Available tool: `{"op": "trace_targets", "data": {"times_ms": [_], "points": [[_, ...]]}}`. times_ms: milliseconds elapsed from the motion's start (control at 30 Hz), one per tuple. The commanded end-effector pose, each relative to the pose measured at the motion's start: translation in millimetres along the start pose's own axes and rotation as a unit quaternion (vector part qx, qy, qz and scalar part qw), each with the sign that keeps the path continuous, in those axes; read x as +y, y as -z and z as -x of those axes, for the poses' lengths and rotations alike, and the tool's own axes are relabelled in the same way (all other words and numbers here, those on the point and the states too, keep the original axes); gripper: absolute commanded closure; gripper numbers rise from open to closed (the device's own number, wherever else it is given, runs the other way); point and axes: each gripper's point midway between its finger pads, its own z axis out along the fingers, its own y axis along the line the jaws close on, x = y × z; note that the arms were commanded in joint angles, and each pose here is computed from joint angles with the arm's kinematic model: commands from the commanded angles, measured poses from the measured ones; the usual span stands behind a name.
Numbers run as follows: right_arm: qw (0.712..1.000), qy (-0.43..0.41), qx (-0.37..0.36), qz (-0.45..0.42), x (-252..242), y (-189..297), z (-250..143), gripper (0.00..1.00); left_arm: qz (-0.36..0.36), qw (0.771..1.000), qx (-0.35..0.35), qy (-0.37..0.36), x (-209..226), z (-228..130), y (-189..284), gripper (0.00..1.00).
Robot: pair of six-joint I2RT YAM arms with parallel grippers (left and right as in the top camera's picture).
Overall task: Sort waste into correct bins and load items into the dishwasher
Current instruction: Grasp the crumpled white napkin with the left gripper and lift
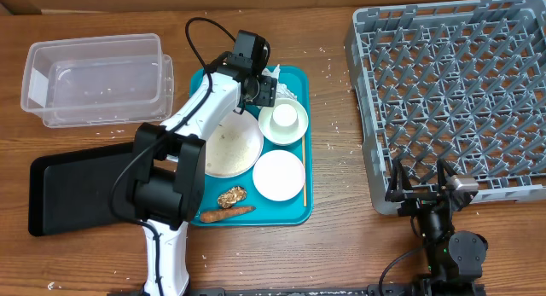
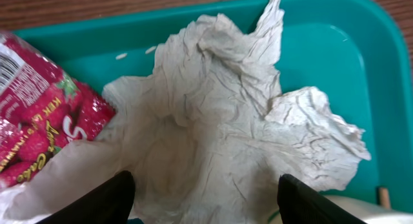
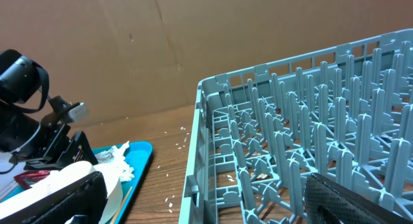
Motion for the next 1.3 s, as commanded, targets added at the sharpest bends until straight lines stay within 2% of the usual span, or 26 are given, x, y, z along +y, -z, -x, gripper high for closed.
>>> {"op": "trace_targets", "data": {"times_ms": [0, 67, 133, 200, 300, 500, 1033, 1133, 1267], "points": [[1.0, 0.002, 0.0, 0.003, 0.8, -0.2, -2.6, 0.0, 0.008, 1.0, -0.004, 0.013, 4.2, 4.0, -4.8, 0.26], [1.0, 0.002, 0.0, 0.003, 0.8, -0.2, -2.6, 0.0, 0.01, 1.0, -0.004, 0.013, 5.0, 4.0, -4.8, 0.26], [1.0, 0.002, 0.0, 0.003, 0.8, -0.2, -2.6, 0.0, 0.01, 1.0, -0.004, 0.013, 5.0, 4.0, -4.8, 0.34], [1.0, 0.002, 0.0, 0.003, 0.8, -0.2, -2.6, 0.0, 0.01, 1.0, -0.004, 0.013, 5.0, 4.0, -4.8, 0.48], [1.0, 0.002, 0.0, 0.003, 0.8, -0.2, -2.5, 0.0, 0.01, 1.0, -0.004, 0.012, 4.8, 4.8, -3.9, 0.61], [1.0, 0.002, 0.0, 0.003, 0.8, -0.2, -2.5, 0.0, 0.009, 1.0, -0.006, 0.013, 2.5, 14.9, 7.2, 0.96], [1.0, 0.002, 0.0, 0.003, 0.8, -0.2, -2.6, 0.0, 0.001, 0.999, -0.022, 0.042, -8.8, 61.4, 78.6, 0.96], [1.0, 0.002, 0.0, 0.003, 0.8, -0.2, -2.6, 0.0, -0.004, 0.998, -0.045, 0.043, -11.3, 78.9, 100.0, 0.96], [1.0, 0.002, 0.0, 0.003, 0.8, -0.2, -2.5, 0.0, 0.017, 0.994, -0.092, 0.057, 5.9, 107.9, 128.5, 0.96]]}}
